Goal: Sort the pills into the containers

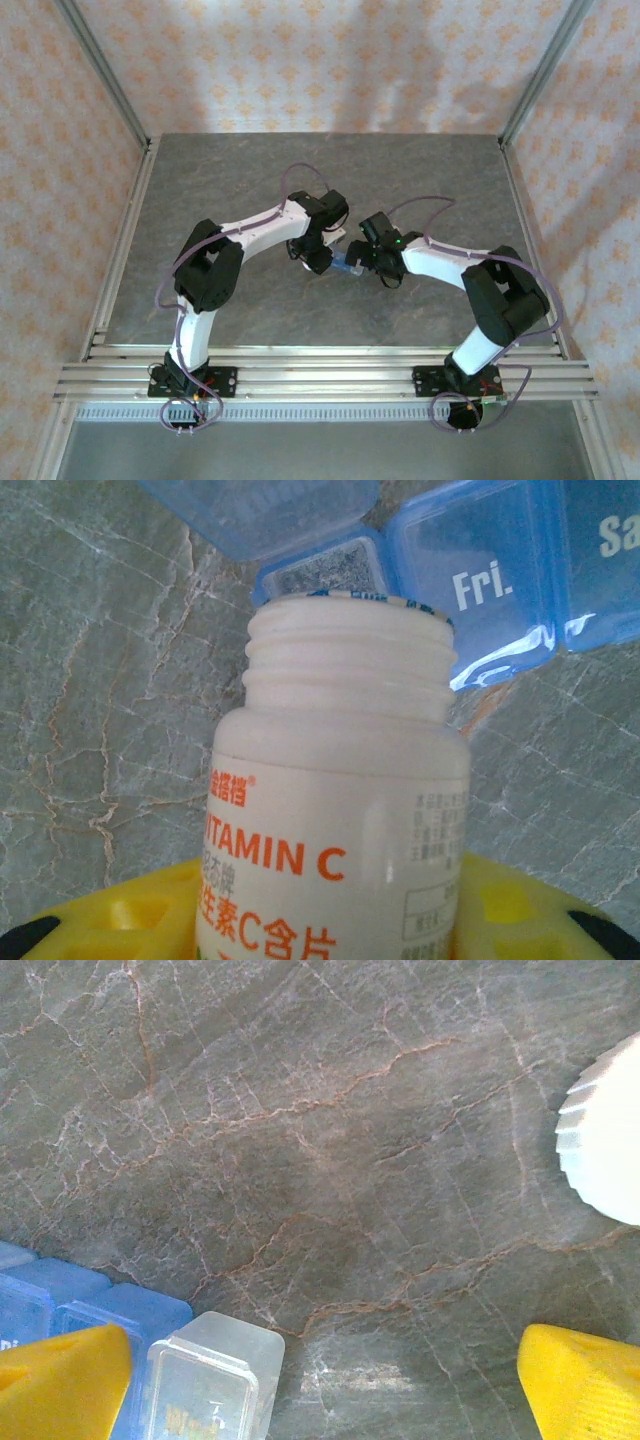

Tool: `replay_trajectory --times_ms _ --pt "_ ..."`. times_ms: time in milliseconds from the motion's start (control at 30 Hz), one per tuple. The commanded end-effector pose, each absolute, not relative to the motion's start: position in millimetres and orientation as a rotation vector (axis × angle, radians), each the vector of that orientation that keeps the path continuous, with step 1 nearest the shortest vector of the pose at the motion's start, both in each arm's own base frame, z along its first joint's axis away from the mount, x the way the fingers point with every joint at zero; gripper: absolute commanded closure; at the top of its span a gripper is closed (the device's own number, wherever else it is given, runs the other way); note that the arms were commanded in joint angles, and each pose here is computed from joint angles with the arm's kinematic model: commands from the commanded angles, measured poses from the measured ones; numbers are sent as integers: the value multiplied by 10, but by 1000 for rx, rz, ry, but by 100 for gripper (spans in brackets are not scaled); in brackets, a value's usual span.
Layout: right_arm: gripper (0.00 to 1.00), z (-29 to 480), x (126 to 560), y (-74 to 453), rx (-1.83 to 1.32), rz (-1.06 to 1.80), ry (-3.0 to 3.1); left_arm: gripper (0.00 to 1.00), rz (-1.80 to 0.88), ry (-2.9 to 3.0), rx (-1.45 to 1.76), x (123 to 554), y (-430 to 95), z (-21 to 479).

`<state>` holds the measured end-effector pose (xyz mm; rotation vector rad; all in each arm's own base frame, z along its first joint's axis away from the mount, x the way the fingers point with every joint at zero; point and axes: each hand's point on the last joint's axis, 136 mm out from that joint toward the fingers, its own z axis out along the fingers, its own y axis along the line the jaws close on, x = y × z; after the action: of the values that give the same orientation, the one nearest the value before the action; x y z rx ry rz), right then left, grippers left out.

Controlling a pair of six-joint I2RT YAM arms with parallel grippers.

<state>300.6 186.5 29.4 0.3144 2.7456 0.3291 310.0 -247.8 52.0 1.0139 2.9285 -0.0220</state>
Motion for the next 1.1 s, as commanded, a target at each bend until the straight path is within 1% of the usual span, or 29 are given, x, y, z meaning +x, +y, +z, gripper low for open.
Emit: replay_trajectory --times_ms 0,1067 --pt "1 97 2881 1722 352 250 2799 100 100 2970 1062 3053 -2328 450" --pt "2 99 2890 1733 349 249 2801 100 171 2983 1122 3065 -2279 476"
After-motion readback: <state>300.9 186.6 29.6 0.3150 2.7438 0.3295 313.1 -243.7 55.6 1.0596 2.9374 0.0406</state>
